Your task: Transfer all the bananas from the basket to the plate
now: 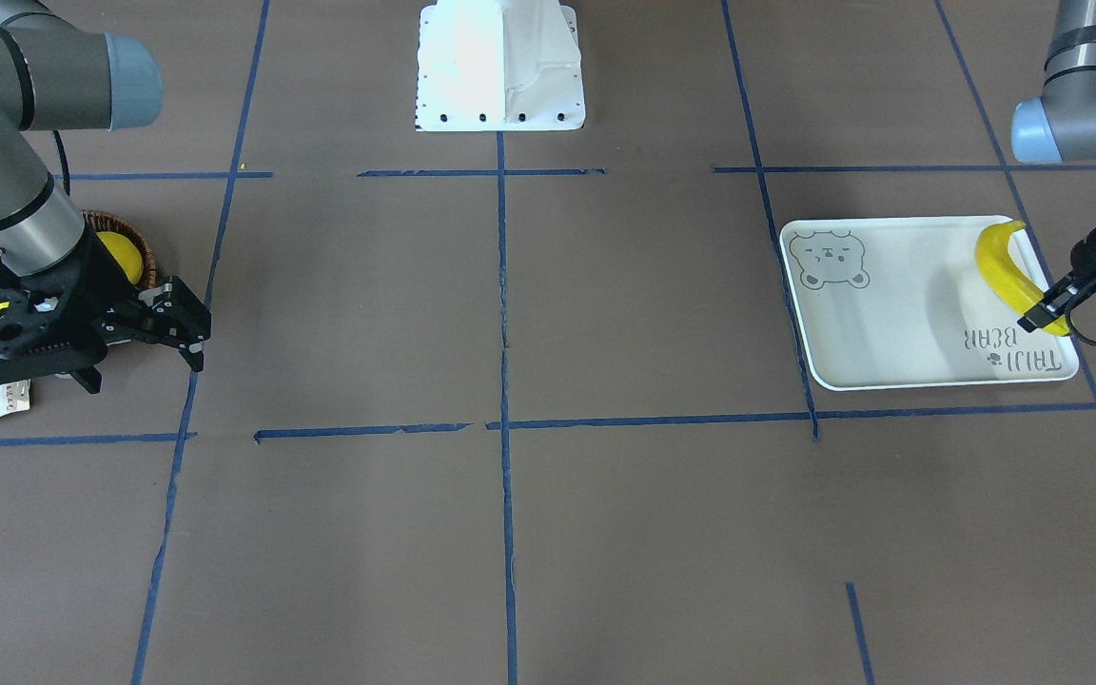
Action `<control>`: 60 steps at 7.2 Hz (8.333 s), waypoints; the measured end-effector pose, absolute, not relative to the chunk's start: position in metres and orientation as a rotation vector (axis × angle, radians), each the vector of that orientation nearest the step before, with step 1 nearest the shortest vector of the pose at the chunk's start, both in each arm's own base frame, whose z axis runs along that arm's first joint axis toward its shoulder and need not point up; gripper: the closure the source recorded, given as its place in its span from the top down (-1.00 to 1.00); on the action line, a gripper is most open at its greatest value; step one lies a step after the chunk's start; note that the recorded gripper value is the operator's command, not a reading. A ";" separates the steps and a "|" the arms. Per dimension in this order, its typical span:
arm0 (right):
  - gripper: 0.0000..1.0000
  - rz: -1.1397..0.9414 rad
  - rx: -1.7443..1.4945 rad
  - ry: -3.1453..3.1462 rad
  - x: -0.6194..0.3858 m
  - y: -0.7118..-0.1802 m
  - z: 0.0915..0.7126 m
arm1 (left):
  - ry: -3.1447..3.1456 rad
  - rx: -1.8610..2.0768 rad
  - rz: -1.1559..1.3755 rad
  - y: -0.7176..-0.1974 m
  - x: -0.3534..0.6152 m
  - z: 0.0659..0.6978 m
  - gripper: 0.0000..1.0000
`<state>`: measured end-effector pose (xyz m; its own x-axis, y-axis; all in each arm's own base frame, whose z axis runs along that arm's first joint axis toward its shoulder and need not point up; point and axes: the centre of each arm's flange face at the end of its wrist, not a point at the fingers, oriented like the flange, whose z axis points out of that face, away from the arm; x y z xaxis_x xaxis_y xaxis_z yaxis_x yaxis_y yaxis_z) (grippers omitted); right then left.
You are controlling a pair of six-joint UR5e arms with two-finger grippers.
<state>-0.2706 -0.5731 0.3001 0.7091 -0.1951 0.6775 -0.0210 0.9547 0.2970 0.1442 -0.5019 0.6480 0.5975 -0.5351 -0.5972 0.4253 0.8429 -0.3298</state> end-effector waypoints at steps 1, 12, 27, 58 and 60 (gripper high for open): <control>0.98 -0.098 0.293 -0.778 -0.271 -0.573 0.301 | 0.749 -0.152 -0.553 -0.501 0.143 0.666 -0.12; 0.97 -0.182 0.281 -0.703 -0.189 -0.472 0.390 | 1.012 0.112 -0.180 -0.587 0.093 0.586 0.99; 0.43 -0.202 0.307 -0.684 -0.220 -0.386 0.495 | 1.020 0.114 -0.176 -0.592 0.098 0.578 0.99; -0.96 0.118 0.430 -1.363 -0.475 -0.514 0.171 | 1.470 0.075 -0.330 -0.606 0.361 0.192 0.96; -0.96 0.139 0.444 -1.418 -0.490 -0.502 0.161 | 1.494 0.041 -0.338 -0.596 0.381 0.172 0.65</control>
